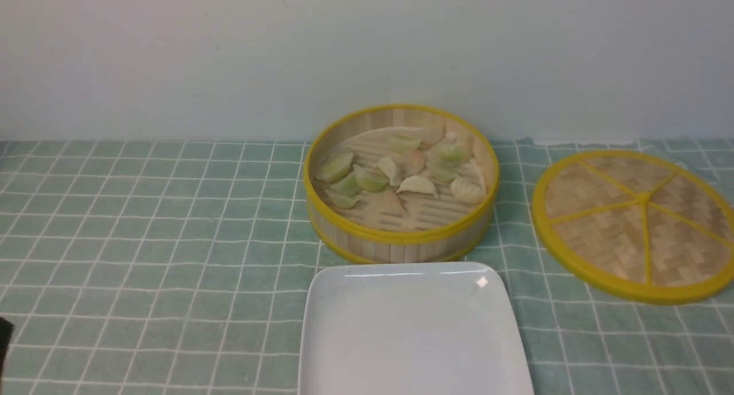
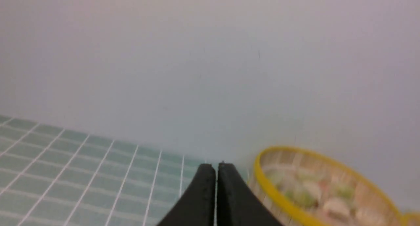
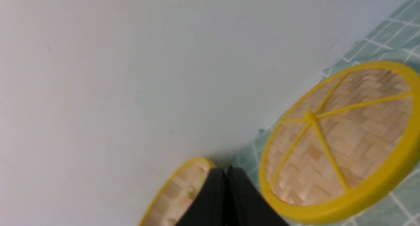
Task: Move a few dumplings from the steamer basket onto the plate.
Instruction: Use the left arm to grab a dumpling from the steamer
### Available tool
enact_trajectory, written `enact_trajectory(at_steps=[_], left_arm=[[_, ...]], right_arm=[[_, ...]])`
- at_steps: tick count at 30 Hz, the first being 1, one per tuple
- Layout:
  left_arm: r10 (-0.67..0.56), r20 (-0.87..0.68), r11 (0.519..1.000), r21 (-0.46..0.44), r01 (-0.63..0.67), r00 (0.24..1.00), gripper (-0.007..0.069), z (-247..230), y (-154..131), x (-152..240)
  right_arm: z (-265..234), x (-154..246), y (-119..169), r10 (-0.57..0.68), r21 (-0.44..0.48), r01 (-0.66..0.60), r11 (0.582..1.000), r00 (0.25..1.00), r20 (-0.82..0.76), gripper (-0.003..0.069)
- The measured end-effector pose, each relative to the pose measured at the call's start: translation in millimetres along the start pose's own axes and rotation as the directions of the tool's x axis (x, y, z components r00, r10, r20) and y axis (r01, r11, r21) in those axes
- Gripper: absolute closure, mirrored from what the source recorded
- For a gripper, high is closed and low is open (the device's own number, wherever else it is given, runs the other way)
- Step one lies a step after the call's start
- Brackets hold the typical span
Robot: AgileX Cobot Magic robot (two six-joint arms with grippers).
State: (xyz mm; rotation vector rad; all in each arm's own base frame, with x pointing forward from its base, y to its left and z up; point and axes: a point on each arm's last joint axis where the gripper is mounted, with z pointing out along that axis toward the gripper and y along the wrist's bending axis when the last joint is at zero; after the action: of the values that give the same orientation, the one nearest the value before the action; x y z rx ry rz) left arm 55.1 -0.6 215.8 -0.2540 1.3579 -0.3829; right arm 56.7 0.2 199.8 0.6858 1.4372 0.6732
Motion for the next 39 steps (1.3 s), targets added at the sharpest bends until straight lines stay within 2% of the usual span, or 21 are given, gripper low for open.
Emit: enact_trajectory(at_steps=[1, 5, 7, 9, 11, 12, 13, 15, 16, 18, 20, 22, 25, 28, 29, 30, 32, 34, 35, 39], left_arm=[[-0.039, 0.064, 0.999, -0.002, 0.039, 0.997, 0.0631, 0, 0, -6], [-0.148, 0.250, 0.989, 0.017, 0.148, 0.957, 0.0631, -3, 1, -26], [-0.186, 0.302, 0.982, 0.074, 0.171, 0.935, 0.0631, -5, -12, -52], [-0.178, 0.293, 0.983, 0.089, 0.159, 0.939, 0.0631, -4, -18, -62], [-0.088, 0.200, 0.992, 0.104, 0.068, 0.976, 0.0631, 3, -38, -89], [-0.025, 0.103, 0.996, 0.092, 0.016, 0.994, 0.0631, 11, -47, -98], [0.009, 0.046, 0.997, 0.083, -0.013, 0.999, 0.0631, 17, -50, -102], [0.079, -0.182, 0.996, 0.046, -0.072, 0.980, 0.0631, 39, -58, -108], [0.096, -0.283, 0.995, 0.033, -0.090, 0.954, 0.0631, 52, -60, -107], [0.122, -0.528, 0.990, 0.008, -0.139, 0.840, 0.0631, 77, -63, -103], [0.121, -0.728, 0.985, 0.002, -0.175, 0.675, 0.0631, 109, -64, -93], [0.113, -0.849, 0.981, 0.014, -0.192, 0.515, 0.0631, 138, -61, -77], [0.086, -0.943, 0.984, 0.031, -0.174, 0.322, 0.0631, 180, -55, -45], [0.106, -0.970, 0.989, 0.080, -0.126, 0.219, 0.0631, 214, -54, -16], [0.111, -0.971, 0.989, 0.086, -0.122, 0.213, 0.0631, 216, -55, -14], [0.142, -0.973, 0.987, 0.125, -0.103, 0.183, 0.0631, 229, -60, -3], [0.195, -0.967, 0.979, 0.181, -0.093, 0.164, 0.0631, 241, -72, 5], [0.236, -0.959, 0.970, 0.224, -0.092, 0.158, 0.0631, 247, -81, 9], [0.285, -0.945, 0.957, 0.274, -0.094, 0.157, 0.0631, 254, -95, 13], [0.369, -0.905, 0.929, 0.357, -0.097, 0.210, 0.0631, 280, -123, 19]], right_arm=[[0, -1, 0, 0.057, -0.002, -0.056, 0.998, 0.998, 0.015, 0.0673], [0, -3, 1, 0.106, -0.013, -0.106, 0.994, 0.994, 0.040, 0.0673], [0, -7, 2, 0.150, -0.026, -0.148, 0.989, 0.986, 0.074, 0.0673], [0, -8, 2, 0.164, -0.030, -0.162, 0.986, 0.983, 0.081, 0.0673], [-2, -16, 14, 0.176, -0.064, -0.171, 0.983, 0.981, 0.083, 0.0673], [-6, -24, 27, 0.137, -0.098, -0.129, 0.987, 0.987, 0.082, 0.0673], [-9, -31, 38, 0.093, -0.123, -0.083, 0.989, 0.992, 0.081, 0.0673], [-19, -47, 69, -0.068, -0.180, 0.080, 0.980, 0.995, 0.071, 0.0673], [-23, -53, 80, -0.124, -0.194, 0.133, 0.972, 0.991, 0.058, 0.0673], [-28, -65, 107, -0.306, -0.223, 0.298, 0.928, 0.952, 0.000, 0.0673], [-26, -69, 125, -0.459, -0.250, 0.418, 0.873, 0.879, -0.133, 0.0673], [-15, -71, 135, -0.534, -0.264, 0.468, 0.843, 0.789, -0.305, 0.0673], [1, -69, 138, -0.555, -0.269, 0.495, 0.826, 0.628, -0.545, 0.0673], [19, -66, 131, -0.517, -0.247, 0.513, 0.822, 0.489, -0.702, 0.0673], [20, -66, 131, -0.514, -0.246, 0.515, 0.821, 0.479, -0.712, 0.0673], [25, -64, 127, -0.498, -0.238, 0.521, 0.820, 0.444, -0.745, 0.0673], [28, -63, 125, -0.491, -0.235, 0.528, 0.816, 0.420, -0.763, 0.0673], [30, -64, 123, -0.495, -0.235, 0.538, 0.810, 0.412, -0.764, 0.0673], [30, -64, 123, -0.503, -0.234, 0.548, 0.803, 0.413, -0.759, 0.0673], [31, -65, 122, -0.520, -0.238, 0.568, 0.788, 0.406, -0.752, 0.0673]])
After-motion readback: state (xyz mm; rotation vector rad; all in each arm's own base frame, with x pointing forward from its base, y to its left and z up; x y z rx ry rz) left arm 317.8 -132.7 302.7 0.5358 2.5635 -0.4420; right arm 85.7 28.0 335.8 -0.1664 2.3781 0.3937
